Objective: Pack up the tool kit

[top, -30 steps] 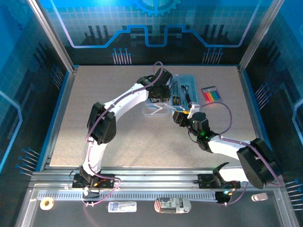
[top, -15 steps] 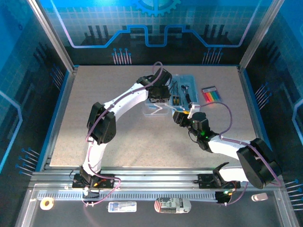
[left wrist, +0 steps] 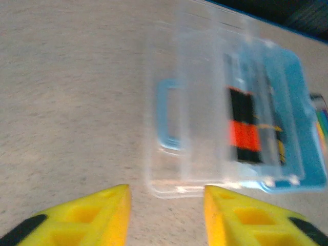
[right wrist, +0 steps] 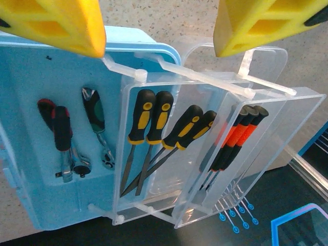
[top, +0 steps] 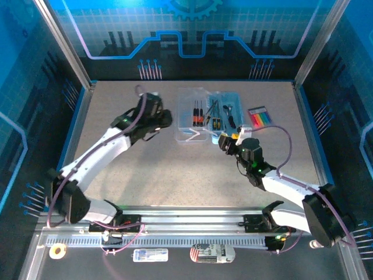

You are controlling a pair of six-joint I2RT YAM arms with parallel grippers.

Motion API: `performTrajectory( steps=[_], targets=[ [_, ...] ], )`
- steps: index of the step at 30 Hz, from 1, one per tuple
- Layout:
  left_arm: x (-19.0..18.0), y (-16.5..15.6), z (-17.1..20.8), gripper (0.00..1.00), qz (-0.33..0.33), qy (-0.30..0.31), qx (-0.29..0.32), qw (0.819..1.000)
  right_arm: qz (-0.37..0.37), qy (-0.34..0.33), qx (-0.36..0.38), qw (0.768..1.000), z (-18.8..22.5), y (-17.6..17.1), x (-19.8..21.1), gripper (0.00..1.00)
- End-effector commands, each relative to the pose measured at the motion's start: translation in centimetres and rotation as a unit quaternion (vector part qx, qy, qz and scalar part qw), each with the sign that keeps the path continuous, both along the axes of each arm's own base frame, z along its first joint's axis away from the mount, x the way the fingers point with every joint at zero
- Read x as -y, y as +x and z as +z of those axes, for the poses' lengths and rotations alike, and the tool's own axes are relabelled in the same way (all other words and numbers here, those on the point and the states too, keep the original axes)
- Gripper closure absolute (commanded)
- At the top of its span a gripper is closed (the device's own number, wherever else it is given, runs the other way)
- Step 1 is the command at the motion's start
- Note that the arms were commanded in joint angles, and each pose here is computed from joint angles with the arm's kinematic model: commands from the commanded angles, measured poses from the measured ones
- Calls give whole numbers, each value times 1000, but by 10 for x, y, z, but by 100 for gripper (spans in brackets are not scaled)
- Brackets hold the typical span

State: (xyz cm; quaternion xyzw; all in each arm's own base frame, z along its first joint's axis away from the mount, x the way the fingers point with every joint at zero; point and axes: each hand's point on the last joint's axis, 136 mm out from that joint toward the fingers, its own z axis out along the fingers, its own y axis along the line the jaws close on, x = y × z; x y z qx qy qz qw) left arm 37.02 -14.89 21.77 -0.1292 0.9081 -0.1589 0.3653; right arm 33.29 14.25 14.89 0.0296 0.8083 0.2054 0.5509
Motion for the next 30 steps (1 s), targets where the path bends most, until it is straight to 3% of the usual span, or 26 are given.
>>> performTrajectory(
  steps=[1,4,7,13,17,22,30],
  targets=[
    [-9,2,-59,46,22,-51,-65,996,-32,-10,-13,999,-4,7,23,37],
    [14,5,-92,45,-30,-61,-115,991,11,48,-73,996,-5,26,33,40],
    [21,15,-112,45,-32,-66,-129,989,16,75,-103,992,-2,45,46,46],
    [42,36,-129,42,-56,-92,-135,985,-5,50,-151,987,-8,71,72,44],
    [49,43,-145,45,-62,-104,-136,983,8,25,-204,979,-23,90,76,50],
    [58,50,-161,54,-78,-112,-147,980,-5,9,-228,974,-42,99,84,51],
    [46,46,-164,81,-70,-77,-144,984,-17,17,-255,967,-67,100,90,56]
  ],
)
